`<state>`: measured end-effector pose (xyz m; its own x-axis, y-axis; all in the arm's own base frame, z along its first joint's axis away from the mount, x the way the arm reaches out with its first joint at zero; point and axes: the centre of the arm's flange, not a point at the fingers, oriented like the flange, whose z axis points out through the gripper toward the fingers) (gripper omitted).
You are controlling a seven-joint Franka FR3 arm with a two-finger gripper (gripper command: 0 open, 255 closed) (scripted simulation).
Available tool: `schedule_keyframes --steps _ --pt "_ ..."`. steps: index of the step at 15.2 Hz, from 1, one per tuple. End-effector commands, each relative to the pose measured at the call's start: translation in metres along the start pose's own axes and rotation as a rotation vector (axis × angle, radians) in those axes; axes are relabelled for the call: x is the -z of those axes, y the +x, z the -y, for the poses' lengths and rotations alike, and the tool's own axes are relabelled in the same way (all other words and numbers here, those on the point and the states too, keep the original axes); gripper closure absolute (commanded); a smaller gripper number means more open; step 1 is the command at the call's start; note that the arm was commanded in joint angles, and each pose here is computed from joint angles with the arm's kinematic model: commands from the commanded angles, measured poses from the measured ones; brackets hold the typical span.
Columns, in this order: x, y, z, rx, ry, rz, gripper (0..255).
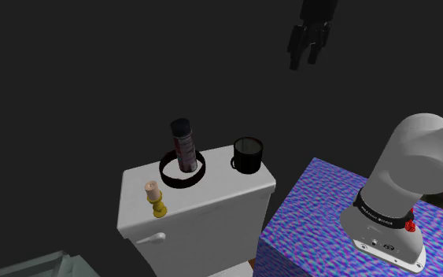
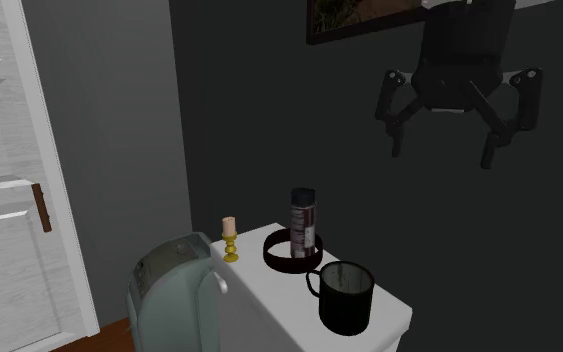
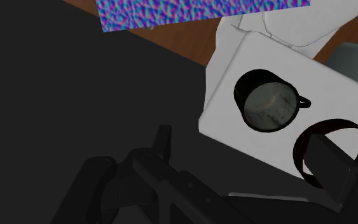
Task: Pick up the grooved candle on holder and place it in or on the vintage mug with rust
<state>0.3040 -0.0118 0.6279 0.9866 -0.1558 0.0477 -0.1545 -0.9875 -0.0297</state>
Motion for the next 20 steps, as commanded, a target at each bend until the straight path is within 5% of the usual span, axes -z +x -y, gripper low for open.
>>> schedule_keyframes --steps 1,20 --pt "0.0 0.0 0.0 0.0 0.0 0.0 0" --pt "-0.118 0.04 0.222 -0.05 -0.024 0.019 0"
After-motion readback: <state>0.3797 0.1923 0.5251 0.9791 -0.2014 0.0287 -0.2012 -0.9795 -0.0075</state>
